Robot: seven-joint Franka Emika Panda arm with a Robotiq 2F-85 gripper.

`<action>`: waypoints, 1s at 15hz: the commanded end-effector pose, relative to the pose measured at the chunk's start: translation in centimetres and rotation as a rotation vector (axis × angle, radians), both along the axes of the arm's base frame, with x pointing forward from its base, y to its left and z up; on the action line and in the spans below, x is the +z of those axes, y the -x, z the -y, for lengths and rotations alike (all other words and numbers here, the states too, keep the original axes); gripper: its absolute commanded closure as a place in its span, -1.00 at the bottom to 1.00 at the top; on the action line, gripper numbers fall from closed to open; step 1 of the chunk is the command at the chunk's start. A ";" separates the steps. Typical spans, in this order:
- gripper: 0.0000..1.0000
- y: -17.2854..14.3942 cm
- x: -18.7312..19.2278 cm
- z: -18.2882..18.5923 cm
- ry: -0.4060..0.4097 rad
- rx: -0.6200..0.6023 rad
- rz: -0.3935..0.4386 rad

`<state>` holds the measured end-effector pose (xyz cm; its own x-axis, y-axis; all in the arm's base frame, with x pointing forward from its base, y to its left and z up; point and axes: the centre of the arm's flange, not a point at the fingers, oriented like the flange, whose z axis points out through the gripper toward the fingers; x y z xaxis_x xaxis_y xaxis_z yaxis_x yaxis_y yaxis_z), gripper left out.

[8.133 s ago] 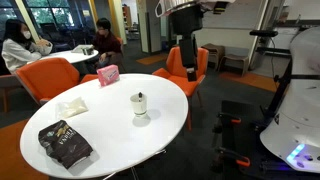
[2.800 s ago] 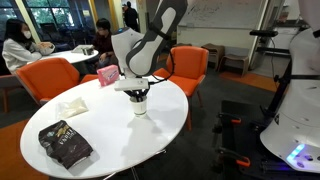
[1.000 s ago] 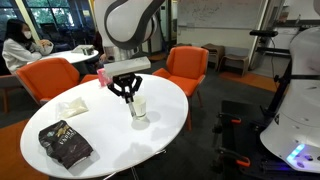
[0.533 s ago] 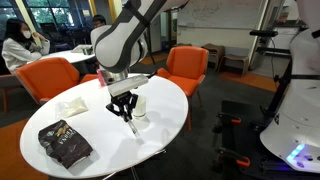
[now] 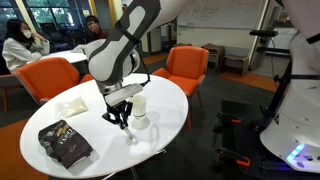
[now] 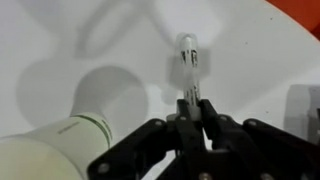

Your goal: Remove the marker from the mug cup

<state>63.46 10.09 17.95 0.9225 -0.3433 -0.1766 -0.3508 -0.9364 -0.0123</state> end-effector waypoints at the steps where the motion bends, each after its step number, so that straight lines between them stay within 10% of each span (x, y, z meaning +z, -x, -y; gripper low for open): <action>1: 0.09 -0.7 -0.5 -0.2 0.005 0.028 0.038; 8: -0.95 -0.4 0.1 -0.7 0.032 0.080 0.110; 15: -1.00 1.3 6.0 -3.0 0.072 0.148 0.144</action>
